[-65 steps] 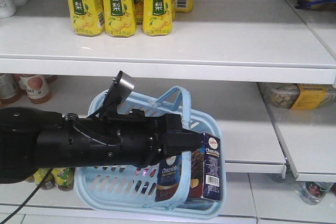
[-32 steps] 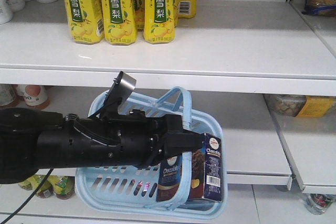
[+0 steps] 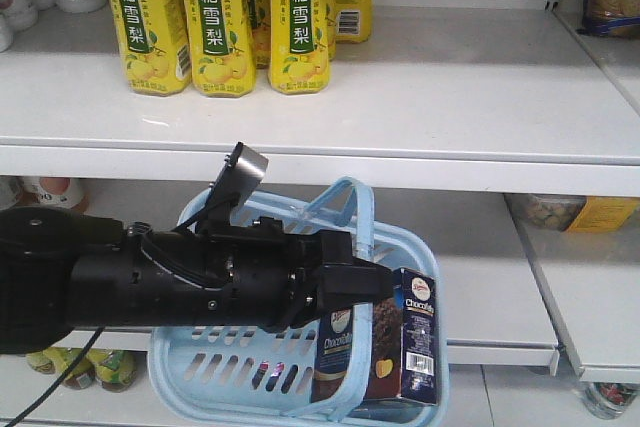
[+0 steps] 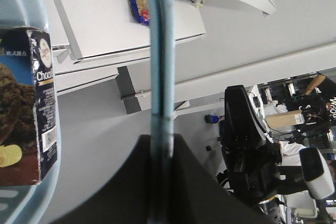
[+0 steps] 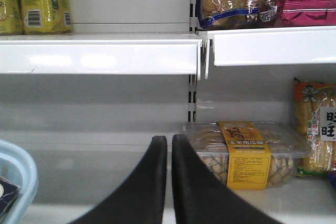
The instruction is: Left arm holds basket, right arm returns cookies
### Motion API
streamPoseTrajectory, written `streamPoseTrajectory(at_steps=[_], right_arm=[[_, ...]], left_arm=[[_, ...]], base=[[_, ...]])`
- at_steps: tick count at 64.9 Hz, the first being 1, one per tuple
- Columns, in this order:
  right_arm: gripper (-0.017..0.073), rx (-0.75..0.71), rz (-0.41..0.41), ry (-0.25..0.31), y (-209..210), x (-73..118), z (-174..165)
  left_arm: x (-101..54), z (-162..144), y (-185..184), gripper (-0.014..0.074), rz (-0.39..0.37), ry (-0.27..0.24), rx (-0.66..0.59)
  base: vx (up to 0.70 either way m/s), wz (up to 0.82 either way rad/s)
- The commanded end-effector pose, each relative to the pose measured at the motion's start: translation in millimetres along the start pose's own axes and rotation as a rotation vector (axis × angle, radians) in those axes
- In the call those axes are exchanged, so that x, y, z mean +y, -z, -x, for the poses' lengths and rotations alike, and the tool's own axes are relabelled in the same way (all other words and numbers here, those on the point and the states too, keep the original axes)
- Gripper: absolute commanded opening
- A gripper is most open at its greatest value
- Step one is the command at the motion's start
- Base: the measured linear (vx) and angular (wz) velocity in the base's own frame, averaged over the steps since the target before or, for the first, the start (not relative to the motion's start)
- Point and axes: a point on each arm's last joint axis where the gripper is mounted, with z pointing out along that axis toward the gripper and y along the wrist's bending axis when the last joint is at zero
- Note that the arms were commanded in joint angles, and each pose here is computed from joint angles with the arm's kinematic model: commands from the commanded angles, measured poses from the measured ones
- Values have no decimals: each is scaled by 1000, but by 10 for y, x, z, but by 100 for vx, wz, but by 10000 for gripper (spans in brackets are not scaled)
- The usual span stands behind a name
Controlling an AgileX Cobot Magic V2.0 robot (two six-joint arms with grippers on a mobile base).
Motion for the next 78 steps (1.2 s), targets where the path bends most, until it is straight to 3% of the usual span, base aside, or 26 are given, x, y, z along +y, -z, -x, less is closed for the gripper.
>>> streamPoseTrajectory(at_steps=[1,66,73,78], right_arm=[[-10,-71,4,13,8,3,16],[-10,-72,4,13,8,3,17],[-10,-79,3,-39,10,1,39],[-10,-102,4,-39,18,3,124]], left_arm=[[-234,83,110,-6,-95,15,-68],[-235,82,110,-6,-96,15,-67],[-235,82,110,-6,-96,15,-67],[-235,82,110,-6,-96,15,-67]], base=[[0,0],[0,0],[0,0],[0,0]])
